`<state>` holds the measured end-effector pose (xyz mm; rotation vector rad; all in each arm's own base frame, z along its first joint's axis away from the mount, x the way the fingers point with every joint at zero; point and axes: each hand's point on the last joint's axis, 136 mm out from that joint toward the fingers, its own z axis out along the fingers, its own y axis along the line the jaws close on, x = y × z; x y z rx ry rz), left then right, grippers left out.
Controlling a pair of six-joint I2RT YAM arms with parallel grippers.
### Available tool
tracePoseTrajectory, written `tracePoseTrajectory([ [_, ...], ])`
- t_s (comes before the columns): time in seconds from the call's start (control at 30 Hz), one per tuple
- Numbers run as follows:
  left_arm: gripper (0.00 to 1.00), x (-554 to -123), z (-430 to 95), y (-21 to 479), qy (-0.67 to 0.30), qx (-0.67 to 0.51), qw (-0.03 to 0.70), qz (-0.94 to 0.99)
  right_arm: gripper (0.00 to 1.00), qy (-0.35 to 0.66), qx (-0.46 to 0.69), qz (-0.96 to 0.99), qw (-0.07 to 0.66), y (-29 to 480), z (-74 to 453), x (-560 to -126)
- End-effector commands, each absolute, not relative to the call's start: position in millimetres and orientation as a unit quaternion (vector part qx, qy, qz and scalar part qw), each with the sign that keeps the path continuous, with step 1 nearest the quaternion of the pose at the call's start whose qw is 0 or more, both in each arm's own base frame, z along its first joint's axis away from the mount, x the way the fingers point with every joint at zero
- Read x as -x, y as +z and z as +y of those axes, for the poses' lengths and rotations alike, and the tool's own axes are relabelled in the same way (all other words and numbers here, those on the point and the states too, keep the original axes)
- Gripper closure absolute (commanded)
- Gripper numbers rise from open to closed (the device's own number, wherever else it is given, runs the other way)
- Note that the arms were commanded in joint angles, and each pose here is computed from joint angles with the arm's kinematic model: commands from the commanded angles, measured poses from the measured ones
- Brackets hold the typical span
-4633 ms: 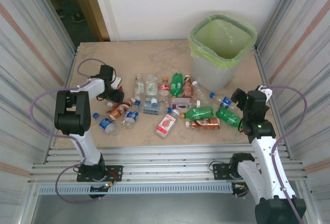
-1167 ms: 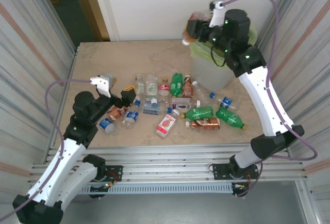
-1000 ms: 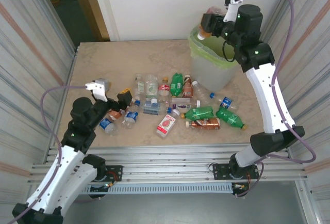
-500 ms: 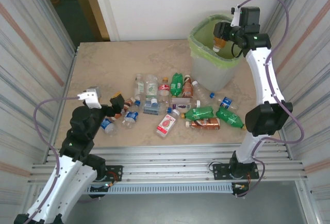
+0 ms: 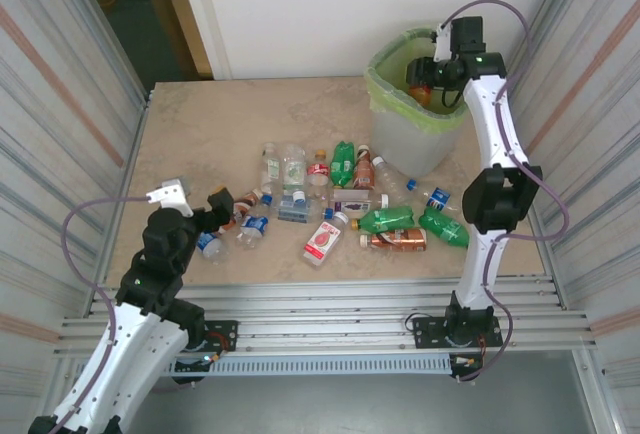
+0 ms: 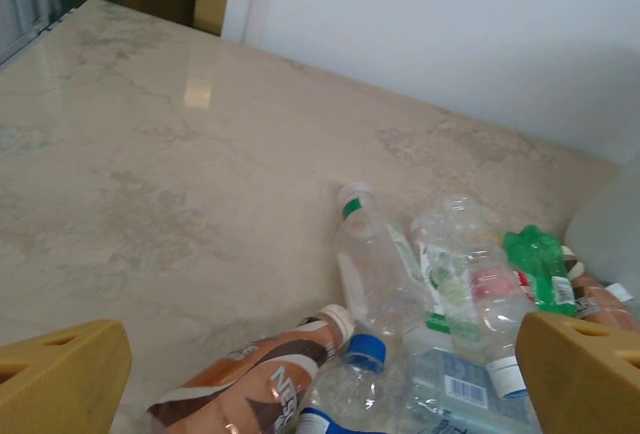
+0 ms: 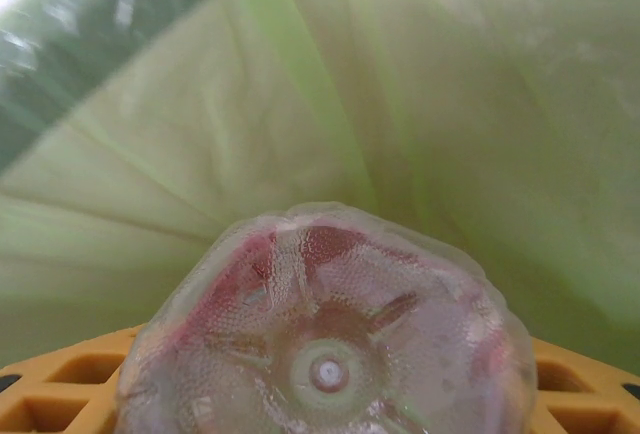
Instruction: Put the plastic bottles in the bin
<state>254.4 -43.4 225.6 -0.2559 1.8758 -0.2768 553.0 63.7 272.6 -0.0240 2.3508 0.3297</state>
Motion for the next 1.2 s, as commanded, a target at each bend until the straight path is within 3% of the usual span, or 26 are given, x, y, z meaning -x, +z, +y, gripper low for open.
tracePoseTrajectory([
  [0.0, 0.01, -251, -32, 221, -0.098, 0.139, 0.569, 0.805, 0.63, 0.126, 0.024, 0.929, 0.347, 257, 62, -551],
  [0.1, 0.01, -249, -29, 216, -0.093, 0.146, 0.562, 0.809, 0.59, 0.119, 0.024, 0.934, 0.335, 244, 60, -553],
  [0.5, 0.01, -238, -6, 191, -0.05, 0.202, 0.525, 0.825, 0.25, 0.092, 0.022, 0.945, 0.314, 224, 52, -555],
  [1.17, 0.01, -215, 10, 142, -0.035, 0.282, 0.421, 0.861, 0.02, 0.069, 0.028, 0.919, 0.388, 296, 48, -551],
])
